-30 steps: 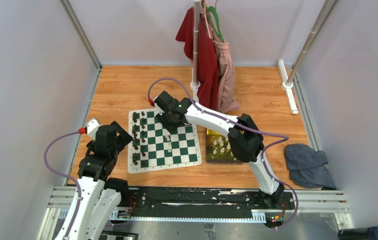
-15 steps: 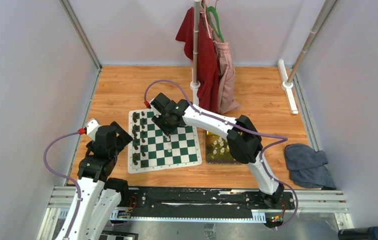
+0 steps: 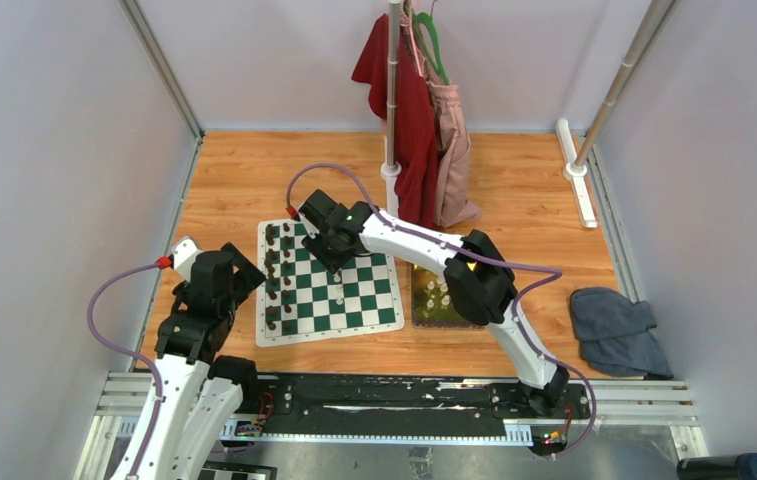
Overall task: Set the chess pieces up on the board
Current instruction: Pick up the chess piece from the chessboard.
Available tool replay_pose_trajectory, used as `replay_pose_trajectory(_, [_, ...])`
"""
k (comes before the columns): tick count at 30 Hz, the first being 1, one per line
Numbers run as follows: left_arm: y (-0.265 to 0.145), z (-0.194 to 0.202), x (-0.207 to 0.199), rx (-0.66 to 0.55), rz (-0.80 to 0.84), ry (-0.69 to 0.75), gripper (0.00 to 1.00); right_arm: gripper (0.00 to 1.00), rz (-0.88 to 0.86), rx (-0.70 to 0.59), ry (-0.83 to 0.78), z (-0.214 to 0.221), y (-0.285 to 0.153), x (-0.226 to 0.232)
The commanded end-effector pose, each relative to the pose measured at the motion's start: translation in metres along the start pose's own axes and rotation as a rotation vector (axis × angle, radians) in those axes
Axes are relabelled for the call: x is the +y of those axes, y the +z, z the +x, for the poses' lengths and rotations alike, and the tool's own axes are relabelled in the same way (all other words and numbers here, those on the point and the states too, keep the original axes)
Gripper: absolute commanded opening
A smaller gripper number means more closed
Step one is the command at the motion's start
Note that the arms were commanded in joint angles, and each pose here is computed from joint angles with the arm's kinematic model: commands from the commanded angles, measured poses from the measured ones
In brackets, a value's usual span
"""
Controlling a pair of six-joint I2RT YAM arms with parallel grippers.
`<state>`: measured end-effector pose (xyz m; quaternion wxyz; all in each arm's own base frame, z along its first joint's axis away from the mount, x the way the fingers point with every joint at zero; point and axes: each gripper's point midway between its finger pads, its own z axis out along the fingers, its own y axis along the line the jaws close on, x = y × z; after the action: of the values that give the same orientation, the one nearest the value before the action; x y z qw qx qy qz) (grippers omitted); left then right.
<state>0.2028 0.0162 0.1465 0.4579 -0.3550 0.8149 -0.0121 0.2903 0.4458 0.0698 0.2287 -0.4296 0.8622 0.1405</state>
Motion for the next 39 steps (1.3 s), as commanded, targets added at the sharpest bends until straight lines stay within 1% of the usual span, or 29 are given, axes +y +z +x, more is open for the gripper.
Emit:
replay_pose_trajectory(1, [0.001, 0.002, 0.003, 0.005, -0.012, -0.004, 1.00, 0.42, -0.017, 0.022, 0.001, 0.004, 0.009, 0.008])
replay_pose_trajectory(20, [0.002, 0.003, 0.004, 0.007, -0.021, -0.001, 1.00, 0.40, -0.032, 0.035, 0.014, 0.008, 0.024, 0.004])
replay_pose_trajectory(35, [0.004, 0.004, 0.005, 0.009, -0.029, 0.004, 1.00, 0.33, -0.033, 0.040, 0.026, 0.008, 0.031, -0.004])
replay_pose_trajectory(39, [0.005, 0.005, 0.005, 0.013, -0.031, 0.007, 1.00, 0.29, -0.030, 0.045, 0.032, 0.010, 0.032, -0.006])
